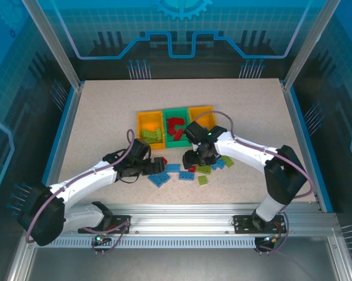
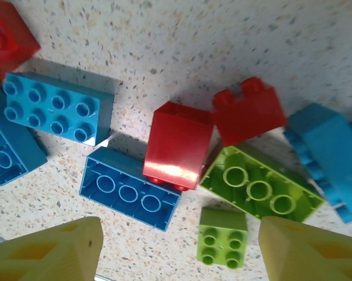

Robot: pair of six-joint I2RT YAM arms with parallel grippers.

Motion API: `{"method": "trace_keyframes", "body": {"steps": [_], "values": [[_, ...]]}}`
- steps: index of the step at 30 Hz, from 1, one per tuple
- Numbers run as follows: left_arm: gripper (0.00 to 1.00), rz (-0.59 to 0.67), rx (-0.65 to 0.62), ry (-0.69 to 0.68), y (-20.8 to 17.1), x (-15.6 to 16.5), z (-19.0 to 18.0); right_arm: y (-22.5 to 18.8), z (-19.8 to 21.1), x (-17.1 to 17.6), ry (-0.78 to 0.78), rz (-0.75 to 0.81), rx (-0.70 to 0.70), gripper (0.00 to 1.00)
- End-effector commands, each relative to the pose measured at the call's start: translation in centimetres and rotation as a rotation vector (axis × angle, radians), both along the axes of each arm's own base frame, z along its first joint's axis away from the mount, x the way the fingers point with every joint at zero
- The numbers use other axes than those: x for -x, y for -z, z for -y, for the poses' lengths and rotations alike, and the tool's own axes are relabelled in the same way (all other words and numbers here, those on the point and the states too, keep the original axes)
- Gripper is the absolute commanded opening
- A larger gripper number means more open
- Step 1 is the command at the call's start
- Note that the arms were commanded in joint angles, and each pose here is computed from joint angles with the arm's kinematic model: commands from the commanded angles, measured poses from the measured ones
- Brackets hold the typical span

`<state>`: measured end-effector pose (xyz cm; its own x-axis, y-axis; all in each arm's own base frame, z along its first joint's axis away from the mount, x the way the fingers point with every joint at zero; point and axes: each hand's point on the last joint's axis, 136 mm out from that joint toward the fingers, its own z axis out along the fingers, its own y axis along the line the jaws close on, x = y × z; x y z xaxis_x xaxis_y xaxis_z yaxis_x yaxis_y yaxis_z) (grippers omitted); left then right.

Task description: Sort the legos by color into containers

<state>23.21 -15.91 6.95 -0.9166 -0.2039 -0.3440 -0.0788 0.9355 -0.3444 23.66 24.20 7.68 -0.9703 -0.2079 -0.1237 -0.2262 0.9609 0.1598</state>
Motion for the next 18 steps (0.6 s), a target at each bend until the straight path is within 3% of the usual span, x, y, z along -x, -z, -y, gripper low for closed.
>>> {"method": "trace_keyframes", "body": {"steps": [1,11,18], "values": [[0.99,0.018,-0.013,-0.018,-0.8,0.0,-0.4,1.3,-0.3,-0.1,0.031,-0.019,0.069,0.70],[0.99,0.013,-0.021,-0.032,-0.2,0.6,-1.0,2.9,-1.4,-0.5,0.019,-0.049,0.129,0.66],[0.99,0.017,-0.031,-0.031,-0.1,0.7,-1.3,3.6,-1.6,-0.6,0.009,-0.053,0.175,0.58]]}}
